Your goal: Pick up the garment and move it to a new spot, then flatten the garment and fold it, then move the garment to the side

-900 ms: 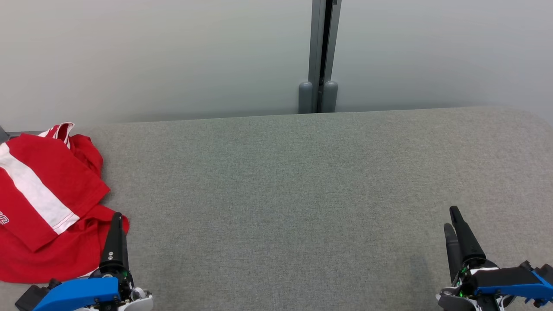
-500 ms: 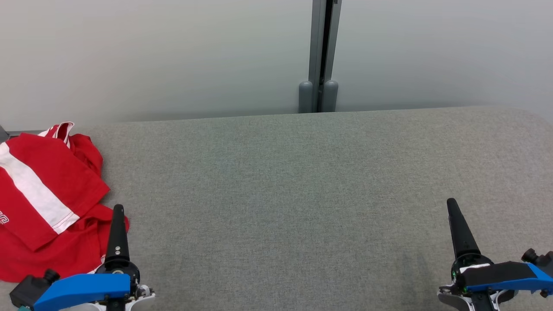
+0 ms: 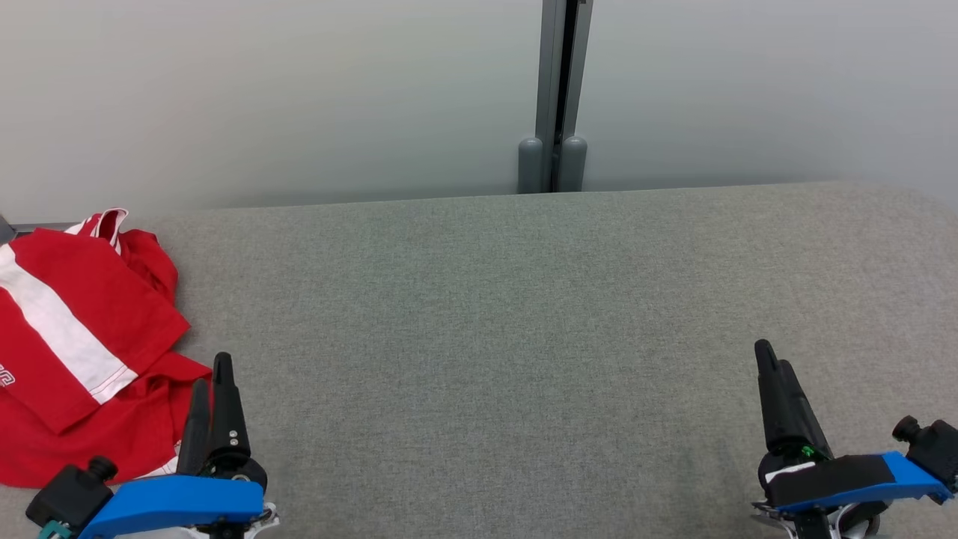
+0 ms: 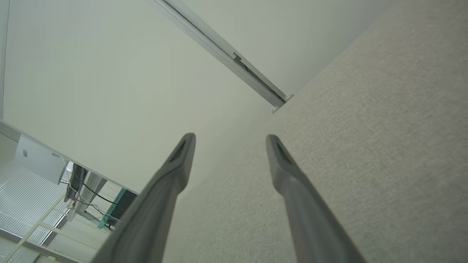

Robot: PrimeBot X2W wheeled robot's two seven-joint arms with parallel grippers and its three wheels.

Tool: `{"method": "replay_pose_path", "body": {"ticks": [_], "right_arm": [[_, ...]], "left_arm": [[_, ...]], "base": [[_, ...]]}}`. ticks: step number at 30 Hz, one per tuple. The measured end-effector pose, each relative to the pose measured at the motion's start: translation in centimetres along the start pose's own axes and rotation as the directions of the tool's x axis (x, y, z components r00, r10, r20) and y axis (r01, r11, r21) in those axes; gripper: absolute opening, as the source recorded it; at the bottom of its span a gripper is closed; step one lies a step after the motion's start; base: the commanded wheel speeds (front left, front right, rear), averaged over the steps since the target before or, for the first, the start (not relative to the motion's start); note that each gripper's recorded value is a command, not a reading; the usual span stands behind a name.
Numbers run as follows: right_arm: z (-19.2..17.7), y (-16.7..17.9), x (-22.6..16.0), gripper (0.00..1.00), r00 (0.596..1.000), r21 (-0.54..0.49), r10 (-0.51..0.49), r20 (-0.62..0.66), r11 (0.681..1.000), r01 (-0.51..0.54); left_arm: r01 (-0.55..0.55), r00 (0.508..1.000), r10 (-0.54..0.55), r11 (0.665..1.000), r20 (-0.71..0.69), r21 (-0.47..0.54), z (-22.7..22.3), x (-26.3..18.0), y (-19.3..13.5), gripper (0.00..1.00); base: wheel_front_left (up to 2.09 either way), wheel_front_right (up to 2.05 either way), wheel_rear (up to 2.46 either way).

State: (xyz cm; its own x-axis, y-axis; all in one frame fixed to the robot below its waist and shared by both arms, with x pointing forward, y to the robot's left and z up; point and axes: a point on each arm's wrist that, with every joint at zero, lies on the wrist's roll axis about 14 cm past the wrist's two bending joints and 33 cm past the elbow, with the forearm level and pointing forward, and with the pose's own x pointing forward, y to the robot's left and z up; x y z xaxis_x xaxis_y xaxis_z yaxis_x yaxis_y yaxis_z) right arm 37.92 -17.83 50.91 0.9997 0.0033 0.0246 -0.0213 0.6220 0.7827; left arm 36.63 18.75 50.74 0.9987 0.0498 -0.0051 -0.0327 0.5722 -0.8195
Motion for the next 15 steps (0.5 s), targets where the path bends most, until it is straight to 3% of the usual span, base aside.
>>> {"method": "replay_pose_path", "body": {"ticks": [15], "right_arm": [[-0.8,0.8,-0.1,1.0,0.999,-0.229,0.04,-0.017,0.972,-0.043]], "left_arm": [[0.0,0.999,0.009,0.963,-0.031,0.269,-1.5,-1.0,0.6,1.0]], "base": [[0.0,0.0,0.0]]}}
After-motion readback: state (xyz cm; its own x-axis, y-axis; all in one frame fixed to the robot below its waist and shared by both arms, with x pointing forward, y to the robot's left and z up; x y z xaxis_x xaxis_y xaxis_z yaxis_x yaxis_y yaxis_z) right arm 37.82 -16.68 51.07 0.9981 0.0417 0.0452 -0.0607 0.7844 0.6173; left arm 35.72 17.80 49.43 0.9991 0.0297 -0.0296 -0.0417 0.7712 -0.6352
